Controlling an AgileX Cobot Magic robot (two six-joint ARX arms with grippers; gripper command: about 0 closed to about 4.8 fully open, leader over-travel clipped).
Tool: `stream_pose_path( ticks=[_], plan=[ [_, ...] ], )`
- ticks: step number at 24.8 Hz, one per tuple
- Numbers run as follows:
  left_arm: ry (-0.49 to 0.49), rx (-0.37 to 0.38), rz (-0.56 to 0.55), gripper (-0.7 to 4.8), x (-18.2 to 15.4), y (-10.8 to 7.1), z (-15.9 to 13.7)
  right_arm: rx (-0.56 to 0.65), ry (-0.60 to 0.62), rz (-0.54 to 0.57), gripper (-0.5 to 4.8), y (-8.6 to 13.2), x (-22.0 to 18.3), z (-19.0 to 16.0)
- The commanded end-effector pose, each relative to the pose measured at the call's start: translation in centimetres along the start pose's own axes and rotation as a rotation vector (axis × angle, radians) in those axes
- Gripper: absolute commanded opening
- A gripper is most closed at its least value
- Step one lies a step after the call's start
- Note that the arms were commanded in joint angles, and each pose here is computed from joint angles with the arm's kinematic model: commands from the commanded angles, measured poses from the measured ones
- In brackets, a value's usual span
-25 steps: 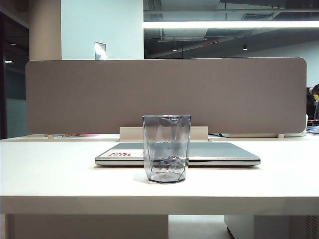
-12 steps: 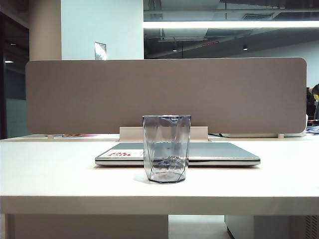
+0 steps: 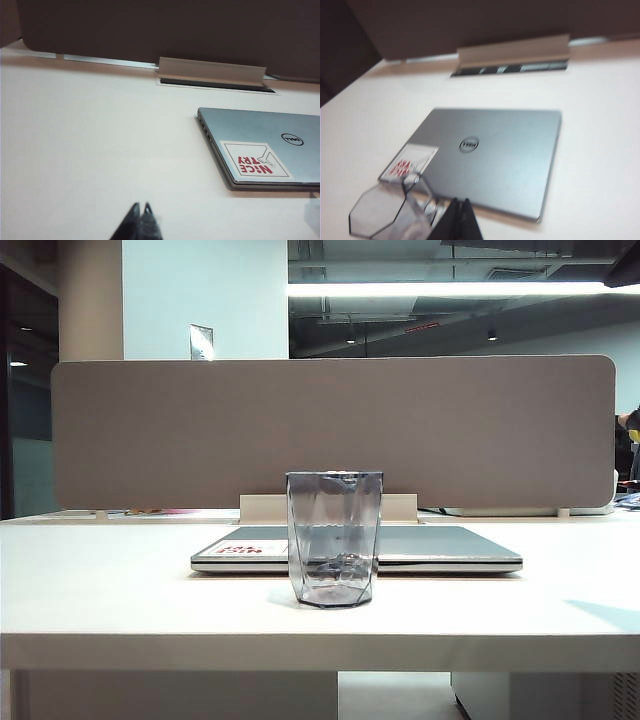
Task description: Pick up the water cup and place it on the left side of the laptop.
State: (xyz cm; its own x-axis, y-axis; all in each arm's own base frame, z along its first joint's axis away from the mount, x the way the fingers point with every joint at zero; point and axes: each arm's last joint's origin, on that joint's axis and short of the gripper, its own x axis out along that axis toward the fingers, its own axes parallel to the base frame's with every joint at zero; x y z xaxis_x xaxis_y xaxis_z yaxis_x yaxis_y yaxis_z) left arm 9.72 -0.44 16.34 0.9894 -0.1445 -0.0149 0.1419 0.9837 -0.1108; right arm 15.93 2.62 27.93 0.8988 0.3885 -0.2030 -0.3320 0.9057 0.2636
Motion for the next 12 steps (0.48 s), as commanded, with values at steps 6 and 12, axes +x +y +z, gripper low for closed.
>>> stream_pose_path(
  ticks=[6, 12],
  plan=[
    [-0.034, -0.021, -0.113, -0.05, -0.3, -0.5, 1.4, -0.012, 0.170, 0.119, -0.01, 1.7, 3.3, -2.0],
    [-0.035, -0.020, -0.131, -0.05, -0.6, -0.8, 3.0, -0.020, 0.221, 0.166, -0.01, 2.5, 4.2, -2.8]
  ],
)
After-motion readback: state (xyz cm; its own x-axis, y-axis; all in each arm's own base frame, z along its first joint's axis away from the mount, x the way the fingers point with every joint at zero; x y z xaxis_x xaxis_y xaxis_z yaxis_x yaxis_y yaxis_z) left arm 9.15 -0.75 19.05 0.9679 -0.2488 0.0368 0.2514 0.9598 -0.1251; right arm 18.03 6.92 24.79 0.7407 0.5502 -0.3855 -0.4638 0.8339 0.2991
